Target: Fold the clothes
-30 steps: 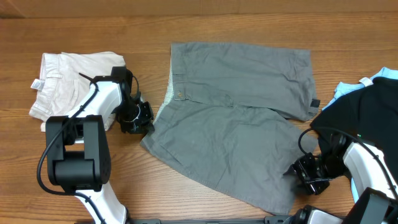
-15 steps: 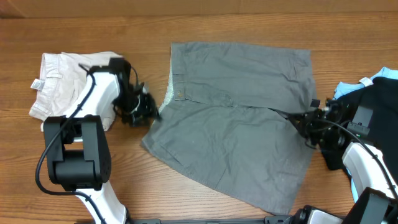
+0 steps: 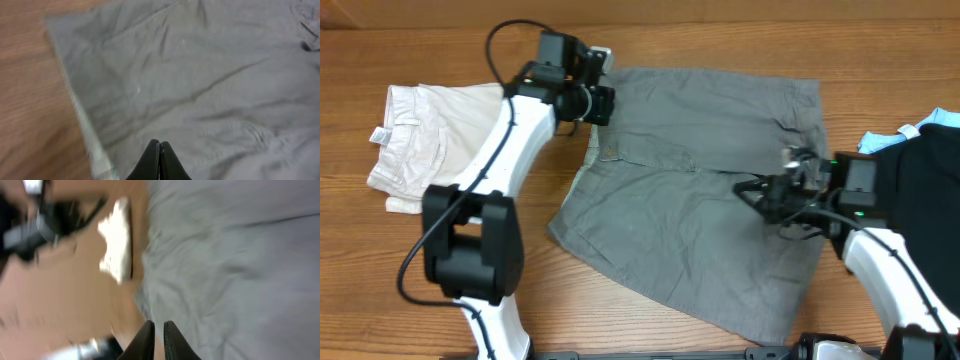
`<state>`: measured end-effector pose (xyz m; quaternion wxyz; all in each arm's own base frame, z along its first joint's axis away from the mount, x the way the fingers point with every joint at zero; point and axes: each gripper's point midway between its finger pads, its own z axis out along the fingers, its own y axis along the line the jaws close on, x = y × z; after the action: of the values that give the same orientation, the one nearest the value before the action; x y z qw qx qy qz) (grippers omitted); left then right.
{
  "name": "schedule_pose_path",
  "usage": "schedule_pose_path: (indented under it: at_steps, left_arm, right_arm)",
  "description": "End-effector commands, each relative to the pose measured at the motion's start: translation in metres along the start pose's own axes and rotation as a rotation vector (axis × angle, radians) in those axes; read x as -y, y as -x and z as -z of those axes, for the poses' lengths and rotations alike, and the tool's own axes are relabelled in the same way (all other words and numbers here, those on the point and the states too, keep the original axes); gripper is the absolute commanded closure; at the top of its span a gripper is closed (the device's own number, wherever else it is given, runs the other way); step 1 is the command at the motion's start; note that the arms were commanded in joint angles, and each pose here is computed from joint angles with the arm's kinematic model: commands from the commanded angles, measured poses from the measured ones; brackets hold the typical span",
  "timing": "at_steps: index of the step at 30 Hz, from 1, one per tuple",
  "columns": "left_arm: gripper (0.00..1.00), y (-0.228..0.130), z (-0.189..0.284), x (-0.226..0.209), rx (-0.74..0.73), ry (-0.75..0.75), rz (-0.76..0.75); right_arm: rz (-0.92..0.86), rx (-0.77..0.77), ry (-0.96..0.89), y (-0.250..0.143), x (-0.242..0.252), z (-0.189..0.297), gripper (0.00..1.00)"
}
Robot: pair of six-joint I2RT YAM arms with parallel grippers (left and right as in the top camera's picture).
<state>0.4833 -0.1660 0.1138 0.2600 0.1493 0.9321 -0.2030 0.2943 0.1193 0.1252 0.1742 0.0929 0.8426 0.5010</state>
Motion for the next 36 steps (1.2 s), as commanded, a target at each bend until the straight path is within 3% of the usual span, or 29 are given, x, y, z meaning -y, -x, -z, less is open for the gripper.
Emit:
schedule_pose_path:
  at_steps: [1, 6, 11, 17, 20, 24, 27, 32, 36]
  left_arm:
    - [0.96, -0.023, -0.040, -0.020, -0.077, 0.062, -0.003]
    - [0.96, -0.044, -0.074, -0.036, -0.124, 0.069, 0.082]
    - [0.96, -0.048, -0.090, -0.052, -0.117, 0.124, 0.101]
    - [0.96, -0.096, -0.087, -0.126, -0.211, 0.487, 0.329]
    - [0.96, -0.119, -0.079, -0.154, -0.268, 0.525, 0.420]
    - [0.96, -0.122, -0.064, -0.180, -0.260, 0.506, 0.497]
    - [0.96, -0.105, -0.064, -0.175, -0.231, 0.388, 0.489]
    - [0.93, -0.061, -0.051, -0.161, -0.186, 0.330, 0.439]
    - [0.67, -0.020, -0.022, -0.149, -0.172, 0.322, 0.370]
  right_arm:
    - [0.198, -0.003, 0.007, 0.004, -0.032, -0.008, 0.89]
    - [0.222, 0.157, -0.281, 0.051, -0.033, 0.000, 0.91]
    - [0.165, 0.385, -0.699, 0.099, -0.035, 0.065, 0.91]
    - [0.141, 0.450, -0.817, 0.109, -0.062, 0.113, 0.88]
    - [0.118, 0.425, -0.837, 0.103, -0.057, 0.116, 0.87]
    - [0.036, 0.318, -0.904, 0.087, -0.030, 0.107, 0.87]
    - [-0.066, 0.192, -0.944, 0.072, -0.002, 0.090, 0.84]
    - [-0.229, 0.008, -1.026, 0.049, 0.044, 0.067, 0.83]
    - [-0.296, -0.120, -0.984, 0.034, 0.057, 0.046, 0.79]
